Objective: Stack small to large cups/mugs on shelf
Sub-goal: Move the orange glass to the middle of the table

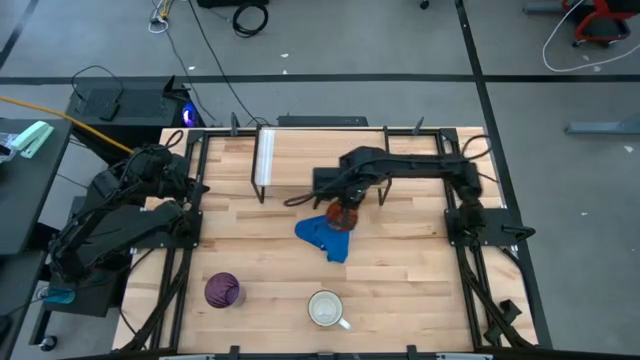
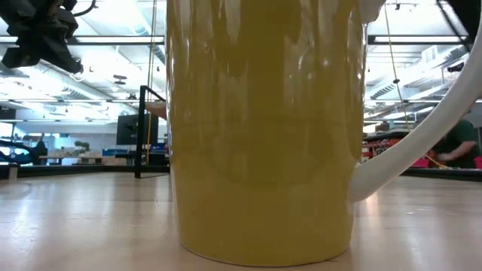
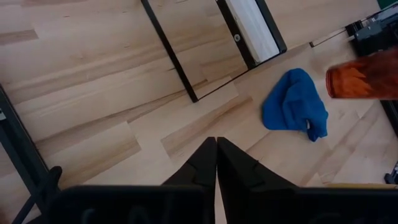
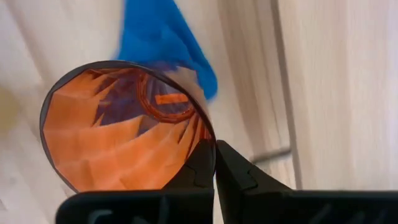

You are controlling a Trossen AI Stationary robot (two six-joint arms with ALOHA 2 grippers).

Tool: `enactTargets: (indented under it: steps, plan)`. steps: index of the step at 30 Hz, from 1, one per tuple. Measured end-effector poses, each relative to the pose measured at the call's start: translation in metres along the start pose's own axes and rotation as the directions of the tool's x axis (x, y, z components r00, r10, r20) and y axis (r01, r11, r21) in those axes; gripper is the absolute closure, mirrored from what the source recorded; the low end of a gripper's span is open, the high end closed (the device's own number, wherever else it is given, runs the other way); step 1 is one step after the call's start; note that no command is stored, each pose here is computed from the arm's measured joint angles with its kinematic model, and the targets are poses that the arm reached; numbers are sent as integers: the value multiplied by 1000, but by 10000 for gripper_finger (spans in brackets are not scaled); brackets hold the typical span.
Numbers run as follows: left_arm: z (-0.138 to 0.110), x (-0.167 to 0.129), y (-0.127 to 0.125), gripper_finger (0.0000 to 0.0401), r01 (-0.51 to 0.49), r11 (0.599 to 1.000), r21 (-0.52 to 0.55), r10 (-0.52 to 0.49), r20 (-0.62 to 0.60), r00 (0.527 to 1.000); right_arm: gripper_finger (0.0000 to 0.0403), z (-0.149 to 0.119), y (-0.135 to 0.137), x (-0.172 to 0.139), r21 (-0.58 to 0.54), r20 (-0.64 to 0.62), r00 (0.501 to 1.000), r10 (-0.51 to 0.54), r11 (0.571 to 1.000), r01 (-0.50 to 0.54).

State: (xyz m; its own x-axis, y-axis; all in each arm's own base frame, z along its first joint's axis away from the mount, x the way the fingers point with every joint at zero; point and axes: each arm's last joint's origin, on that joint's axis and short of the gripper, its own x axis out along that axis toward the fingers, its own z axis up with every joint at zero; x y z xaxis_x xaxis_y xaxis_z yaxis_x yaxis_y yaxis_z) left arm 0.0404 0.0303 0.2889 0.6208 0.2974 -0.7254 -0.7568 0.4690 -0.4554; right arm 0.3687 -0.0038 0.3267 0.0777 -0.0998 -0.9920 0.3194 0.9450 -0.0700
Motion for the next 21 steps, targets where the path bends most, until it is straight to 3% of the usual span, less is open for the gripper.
enactTargets:
  steps: [5,9,15,21]
  plan:
    - [0,0,0,378,0,1000,1,0,1,1000,400,-41,-8,7,132,-22,998,53,990,-50]
    - [0,0,0,384,1,1000,8,-1,1,1000,400,-55,-8,25,214,18,994,107,971,-108]
    - [0,0,0,385,1,1000,10,-1,1,1000,400,-64,-10,43,225,-63,993,101,971,-85]
    - [0,0,0,382,1,1000,8,-1,1,1000,400,-66,-12,44,212,-65,993,97,974,-81]
